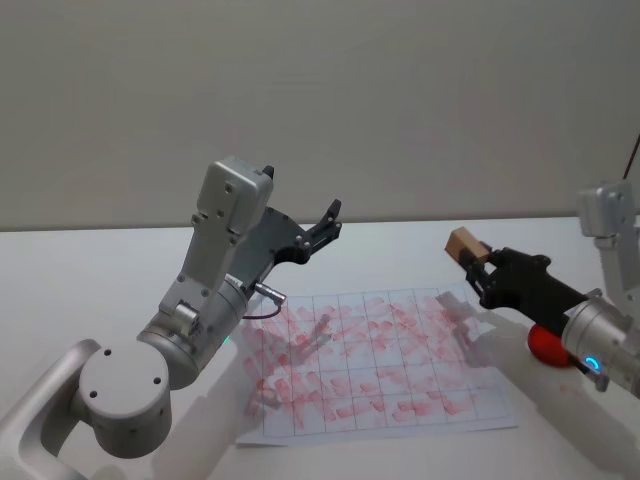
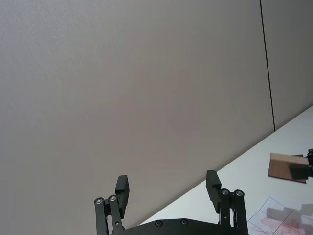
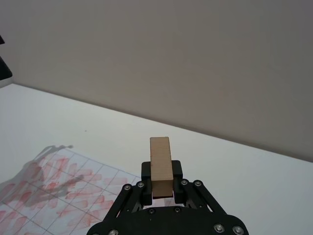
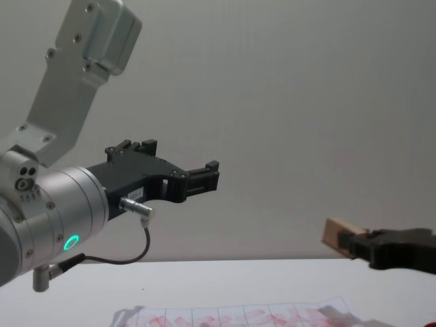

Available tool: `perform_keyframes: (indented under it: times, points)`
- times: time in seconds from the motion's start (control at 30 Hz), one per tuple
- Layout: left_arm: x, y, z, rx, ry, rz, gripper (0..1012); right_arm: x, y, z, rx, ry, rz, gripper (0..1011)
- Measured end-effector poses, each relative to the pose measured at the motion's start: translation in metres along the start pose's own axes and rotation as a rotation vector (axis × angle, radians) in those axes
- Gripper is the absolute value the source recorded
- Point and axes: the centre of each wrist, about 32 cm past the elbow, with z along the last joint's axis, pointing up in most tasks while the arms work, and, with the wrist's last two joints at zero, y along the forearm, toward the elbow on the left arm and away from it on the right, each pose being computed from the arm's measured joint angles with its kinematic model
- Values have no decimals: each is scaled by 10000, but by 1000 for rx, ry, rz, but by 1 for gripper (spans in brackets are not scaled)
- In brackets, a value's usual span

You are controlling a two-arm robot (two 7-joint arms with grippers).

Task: Use the one hand to pick up the stamp and affix it onto the A4 paper.

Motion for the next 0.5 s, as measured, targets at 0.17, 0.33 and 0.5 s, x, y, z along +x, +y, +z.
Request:
perform_keyframes:
  times: [0.17,0.33,0.5]
  points:
    - [0,0,0,0,0,0,1001,4,93,-24,-40,17,41,216]
    - [0,0,0,0,0,0,1001,9,154,-62,-86,18,71,216]
    - [0,0,0,0,0,0,1001,13,171,-95,-126,9,83,216]
